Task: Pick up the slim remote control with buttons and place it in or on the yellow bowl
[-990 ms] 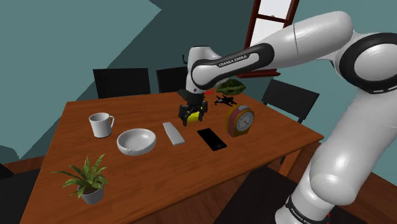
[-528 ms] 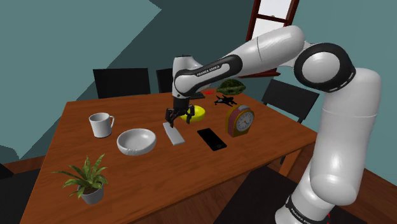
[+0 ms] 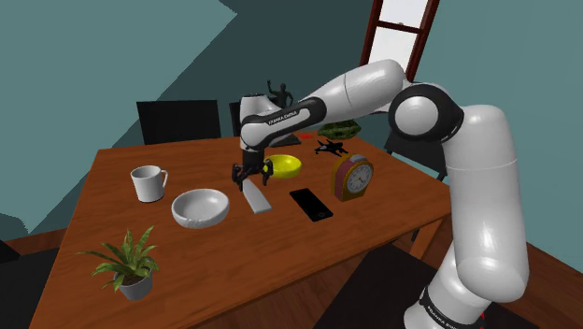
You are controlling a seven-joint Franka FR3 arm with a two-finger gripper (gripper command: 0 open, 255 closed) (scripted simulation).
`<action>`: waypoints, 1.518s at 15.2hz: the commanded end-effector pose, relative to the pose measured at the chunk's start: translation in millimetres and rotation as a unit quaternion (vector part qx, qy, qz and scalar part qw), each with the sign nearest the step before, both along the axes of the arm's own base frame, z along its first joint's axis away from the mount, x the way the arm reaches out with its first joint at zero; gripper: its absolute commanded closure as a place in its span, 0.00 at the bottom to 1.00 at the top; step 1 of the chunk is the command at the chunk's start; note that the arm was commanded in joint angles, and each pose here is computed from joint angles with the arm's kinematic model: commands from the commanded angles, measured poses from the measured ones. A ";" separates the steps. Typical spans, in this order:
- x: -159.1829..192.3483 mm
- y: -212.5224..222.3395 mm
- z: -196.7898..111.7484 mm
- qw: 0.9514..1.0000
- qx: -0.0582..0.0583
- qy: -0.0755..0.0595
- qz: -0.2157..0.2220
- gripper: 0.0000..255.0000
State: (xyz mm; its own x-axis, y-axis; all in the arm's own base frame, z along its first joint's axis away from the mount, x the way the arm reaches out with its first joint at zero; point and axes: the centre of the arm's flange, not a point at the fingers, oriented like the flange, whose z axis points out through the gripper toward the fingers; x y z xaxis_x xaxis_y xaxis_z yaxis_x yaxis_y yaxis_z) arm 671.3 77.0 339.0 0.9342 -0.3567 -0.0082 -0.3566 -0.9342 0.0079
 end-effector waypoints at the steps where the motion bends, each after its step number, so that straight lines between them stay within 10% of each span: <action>1: -0.3 -0.3 -12.1 1.000 0.000 0.000 -0.001 0.00; 12: -0.5 -0.3 -31.0 1.000 0.000 0.000 -0.001 0.00; 13: -0.5 -0.3 -31.0 1.000 0.000 0.000 -0.001 1.00; 23: -0.5 -0.3 -25.7 1.000 0.000 0.000 -0.001 1.00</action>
